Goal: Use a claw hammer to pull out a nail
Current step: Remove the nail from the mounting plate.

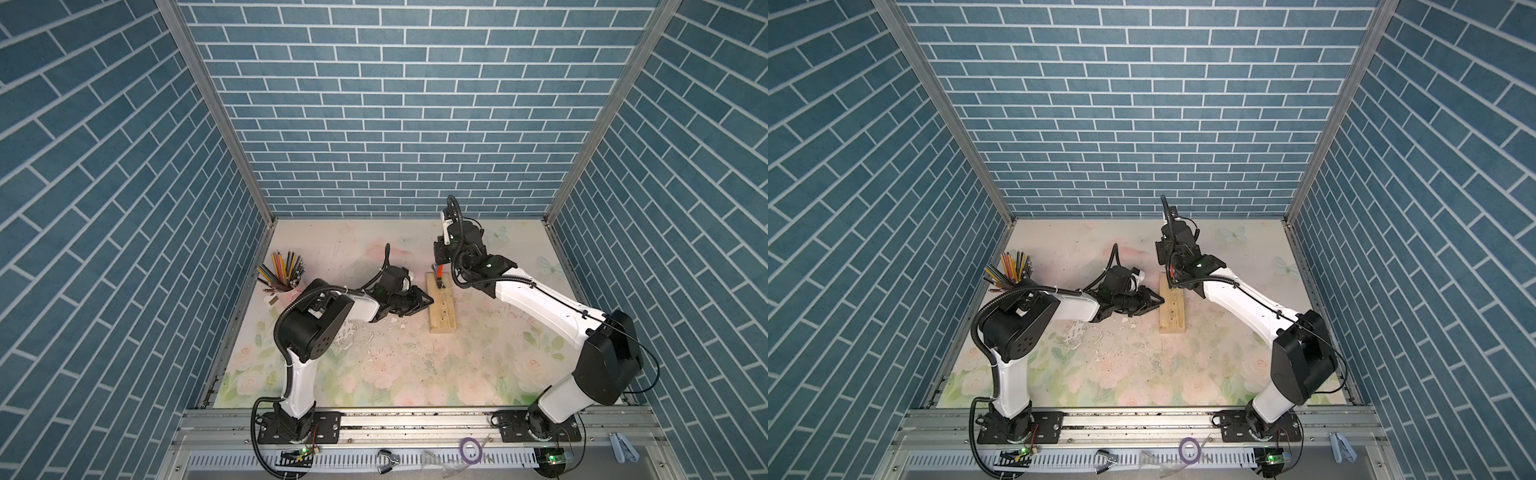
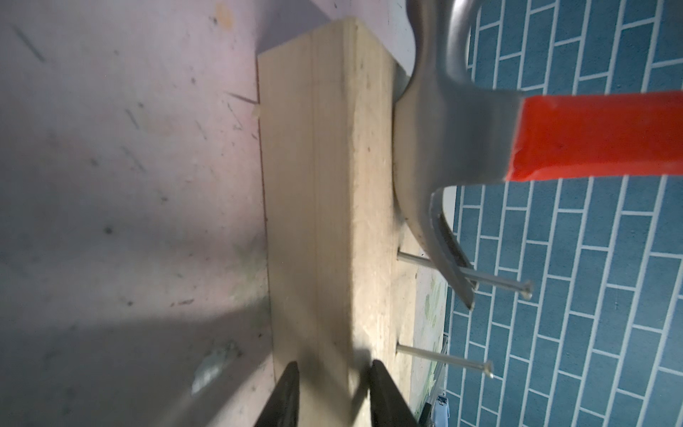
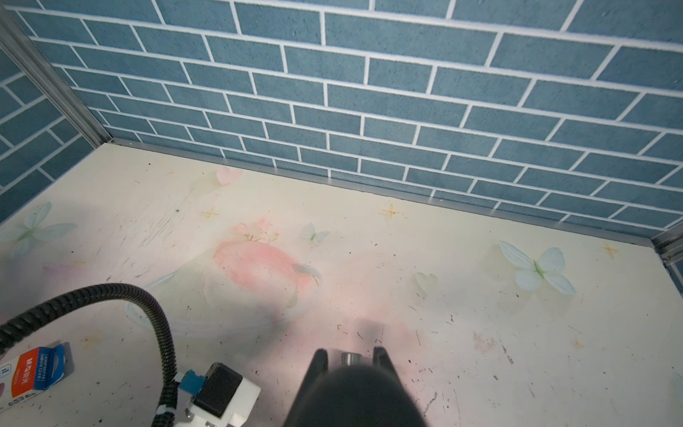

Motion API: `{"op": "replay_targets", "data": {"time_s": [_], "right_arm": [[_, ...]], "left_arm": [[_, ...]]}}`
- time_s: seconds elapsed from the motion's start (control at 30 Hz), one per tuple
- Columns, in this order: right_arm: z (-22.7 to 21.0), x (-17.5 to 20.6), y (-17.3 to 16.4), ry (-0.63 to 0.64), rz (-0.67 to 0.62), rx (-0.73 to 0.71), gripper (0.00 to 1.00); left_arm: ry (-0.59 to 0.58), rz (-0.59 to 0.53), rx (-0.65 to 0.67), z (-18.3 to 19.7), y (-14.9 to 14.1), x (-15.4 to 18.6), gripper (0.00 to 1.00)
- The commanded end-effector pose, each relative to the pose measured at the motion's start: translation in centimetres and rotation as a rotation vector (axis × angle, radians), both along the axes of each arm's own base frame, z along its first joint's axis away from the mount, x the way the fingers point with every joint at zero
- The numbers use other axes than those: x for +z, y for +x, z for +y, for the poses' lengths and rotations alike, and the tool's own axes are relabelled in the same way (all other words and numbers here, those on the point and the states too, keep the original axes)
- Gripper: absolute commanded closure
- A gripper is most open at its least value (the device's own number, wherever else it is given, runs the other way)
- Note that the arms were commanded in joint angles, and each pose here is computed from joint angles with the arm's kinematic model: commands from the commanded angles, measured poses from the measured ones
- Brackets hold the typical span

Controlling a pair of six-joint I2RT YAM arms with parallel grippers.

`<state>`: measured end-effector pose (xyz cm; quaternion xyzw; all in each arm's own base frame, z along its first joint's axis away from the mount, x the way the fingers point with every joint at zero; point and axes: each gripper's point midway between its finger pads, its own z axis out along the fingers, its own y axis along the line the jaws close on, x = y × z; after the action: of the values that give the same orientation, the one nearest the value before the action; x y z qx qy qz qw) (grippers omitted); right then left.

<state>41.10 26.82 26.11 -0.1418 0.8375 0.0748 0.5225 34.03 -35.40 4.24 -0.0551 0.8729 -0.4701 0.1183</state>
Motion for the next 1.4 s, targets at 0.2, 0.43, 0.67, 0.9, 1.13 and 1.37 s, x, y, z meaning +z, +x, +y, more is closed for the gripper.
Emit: {"op": "replay_targets", "data": {"time_s": [0.2,0.43,0.67,0.9,1.13,1.37], "right_arm": [[-0.2,1.0,1.0,-0.052,0.072,-0.018,1.0],[0.1,2.5,1.2,-0.052,0.07,-0.012,1.0],[0.4,3.5,1.5,-0.073,0.061,0.004,1.0],[1.0,2.6,1.8,-0.11,0.115,0.025,1.0],[1.0,2.2,2.1,-0.144,0.174,0.034,1.0],[1.2,1.7,2.7,-0.155,0.239,0.063,1.0]], "left_arm": [[0.192,0.105,0.057,3.1,-1.3,-5.4,0.67],[0.199,0.11,0.054,3.1,-1.3,-5.6,0.67],[0.203,0.108,0.053,3.0,-1.3,-5.7,0.67],[0.258,0.095,0.046,3.5,-1.5,-6.0,0.67],[0.353,0.068,0.025,3.9,-1.6,-6.4,0.66],[0.436,0.074,0.028,5.1,-2.1,-7.8,0.65]]}}
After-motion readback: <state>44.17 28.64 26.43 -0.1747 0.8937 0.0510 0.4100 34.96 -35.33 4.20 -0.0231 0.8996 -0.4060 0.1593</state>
